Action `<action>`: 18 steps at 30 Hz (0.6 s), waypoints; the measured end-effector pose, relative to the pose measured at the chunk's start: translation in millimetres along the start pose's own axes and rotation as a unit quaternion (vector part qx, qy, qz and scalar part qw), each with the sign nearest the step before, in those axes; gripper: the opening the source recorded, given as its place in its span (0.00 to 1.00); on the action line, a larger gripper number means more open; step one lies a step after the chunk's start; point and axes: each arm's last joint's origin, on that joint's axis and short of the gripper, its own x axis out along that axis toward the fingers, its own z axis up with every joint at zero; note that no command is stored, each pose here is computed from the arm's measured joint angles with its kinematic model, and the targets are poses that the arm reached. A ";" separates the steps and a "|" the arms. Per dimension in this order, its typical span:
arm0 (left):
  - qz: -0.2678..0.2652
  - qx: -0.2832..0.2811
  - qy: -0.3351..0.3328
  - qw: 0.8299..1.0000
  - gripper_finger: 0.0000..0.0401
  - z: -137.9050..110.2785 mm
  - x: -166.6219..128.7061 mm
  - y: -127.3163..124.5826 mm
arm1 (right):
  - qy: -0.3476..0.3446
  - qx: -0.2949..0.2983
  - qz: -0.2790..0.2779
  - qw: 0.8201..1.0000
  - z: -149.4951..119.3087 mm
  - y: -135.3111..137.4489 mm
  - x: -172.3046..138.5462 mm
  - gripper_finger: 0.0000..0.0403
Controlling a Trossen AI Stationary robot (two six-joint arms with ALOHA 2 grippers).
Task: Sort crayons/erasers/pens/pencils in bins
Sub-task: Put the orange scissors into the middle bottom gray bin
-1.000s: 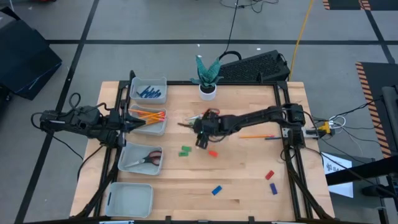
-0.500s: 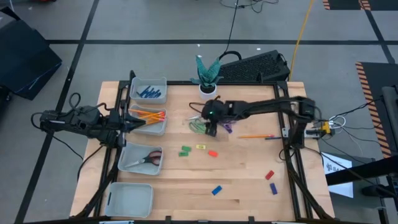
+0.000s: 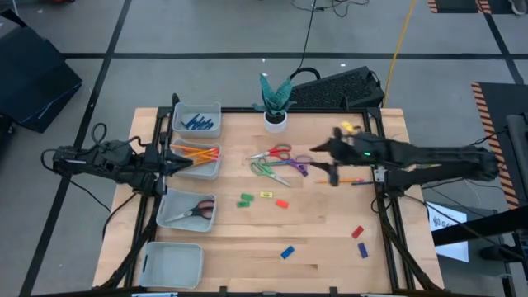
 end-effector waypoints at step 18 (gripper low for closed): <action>0.000 0.000 0.000 1.000 0.07 -0.1 0.1 0.0 | -0.214 0.046 0.040 0.975 -102.7 9.7 -52.0 0.02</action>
